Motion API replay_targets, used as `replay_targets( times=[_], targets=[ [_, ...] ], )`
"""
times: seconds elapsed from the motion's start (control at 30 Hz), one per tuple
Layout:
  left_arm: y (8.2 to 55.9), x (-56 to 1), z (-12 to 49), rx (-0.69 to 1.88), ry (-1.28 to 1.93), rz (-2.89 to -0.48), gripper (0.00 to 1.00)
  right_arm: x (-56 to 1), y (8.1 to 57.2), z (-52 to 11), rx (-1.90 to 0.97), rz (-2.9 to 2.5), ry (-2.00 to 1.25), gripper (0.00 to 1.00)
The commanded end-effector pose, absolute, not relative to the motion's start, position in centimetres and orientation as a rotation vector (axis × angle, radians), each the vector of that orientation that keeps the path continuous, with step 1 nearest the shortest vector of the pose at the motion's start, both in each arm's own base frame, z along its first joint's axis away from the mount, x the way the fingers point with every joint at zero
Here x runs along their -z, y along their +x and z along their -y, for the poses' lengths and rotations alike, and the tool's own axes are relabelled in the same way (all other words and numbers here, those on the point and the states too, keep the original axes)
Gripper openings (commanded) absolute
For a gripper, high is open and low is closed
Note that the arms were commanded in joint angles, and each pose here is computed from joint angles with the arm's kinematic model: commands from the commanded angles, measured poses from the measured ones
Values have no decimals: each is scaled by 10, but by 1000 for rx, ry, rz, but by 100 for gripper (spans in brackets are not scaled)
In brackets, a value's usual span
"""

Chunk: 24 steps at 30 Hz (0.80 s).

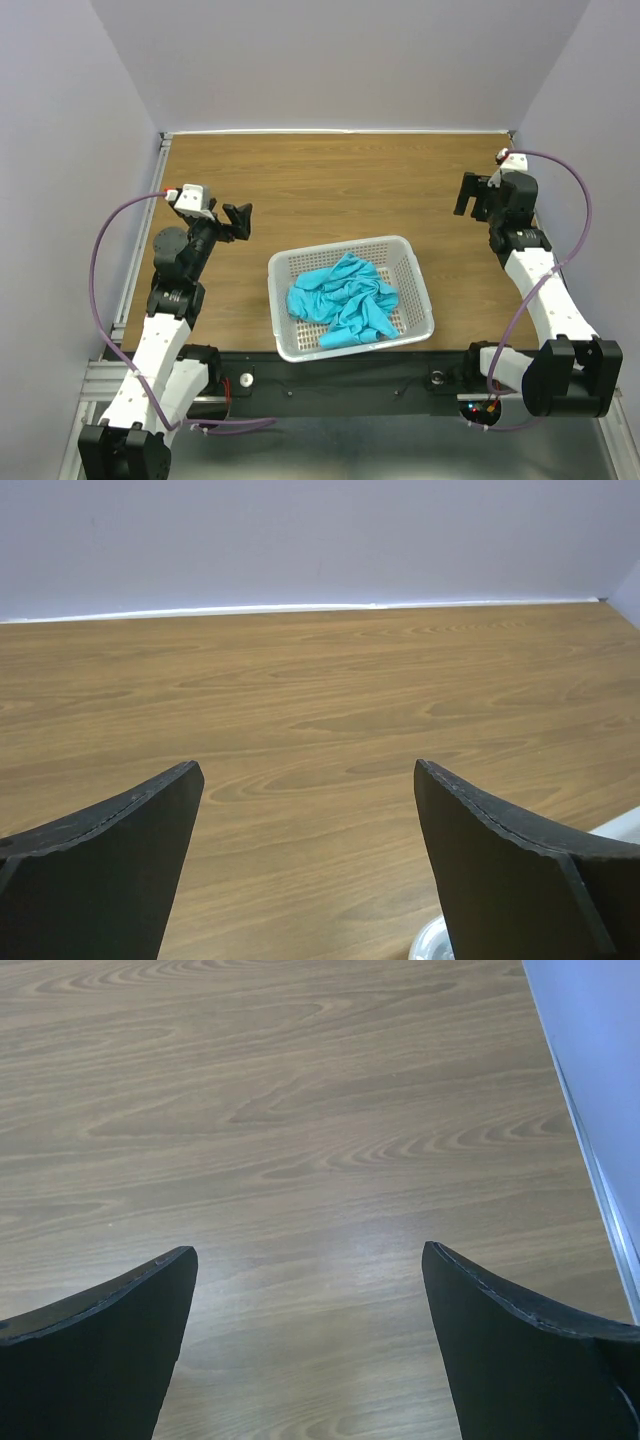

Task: Fold and stack the t-shirts
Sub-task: Move the tshirt to the center of the board

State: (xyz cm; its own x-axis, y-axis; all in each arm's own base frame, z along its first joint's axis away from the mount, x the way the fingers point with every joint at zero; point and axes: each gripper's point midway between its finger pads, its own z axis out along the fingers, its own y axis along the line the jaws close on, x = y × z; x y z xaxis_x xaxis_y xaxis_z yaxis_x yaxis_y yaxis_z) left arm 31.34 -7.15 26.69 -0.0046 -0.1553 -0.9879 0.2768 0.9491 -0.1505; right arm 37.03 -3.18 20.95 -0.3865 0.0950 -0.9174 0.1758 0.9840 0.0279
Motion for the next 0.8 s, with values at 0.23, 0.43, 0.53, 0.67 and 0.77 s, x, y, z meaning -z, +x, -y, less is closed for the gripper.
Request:
replay_targets(
  times=[0.23, 0.43, 0.53, 0.67, 0.77],
  targets=[
    [305, -291, 111, 505, 284, -1472, 99, -233, 354, -36, -138, -1941, -513, 100],
    [288, -297, 156, 687, 403, -1551, 97, -213, 338, -58, -296, -1959, -603, 100],
    [279, -296, 177, 740, 433, -1628, 96, -203, 335, -51, -347, -1978, -578, 100],
    [247, -274, 227, 904, 513, -1744, 93, -193, 333, -36, -396, -1997, -522, 100],
    [237, -249, 251, 933, 499, -1859, 89, -176, 325, -37, -433, -2017, -512, 100]
  ],
)
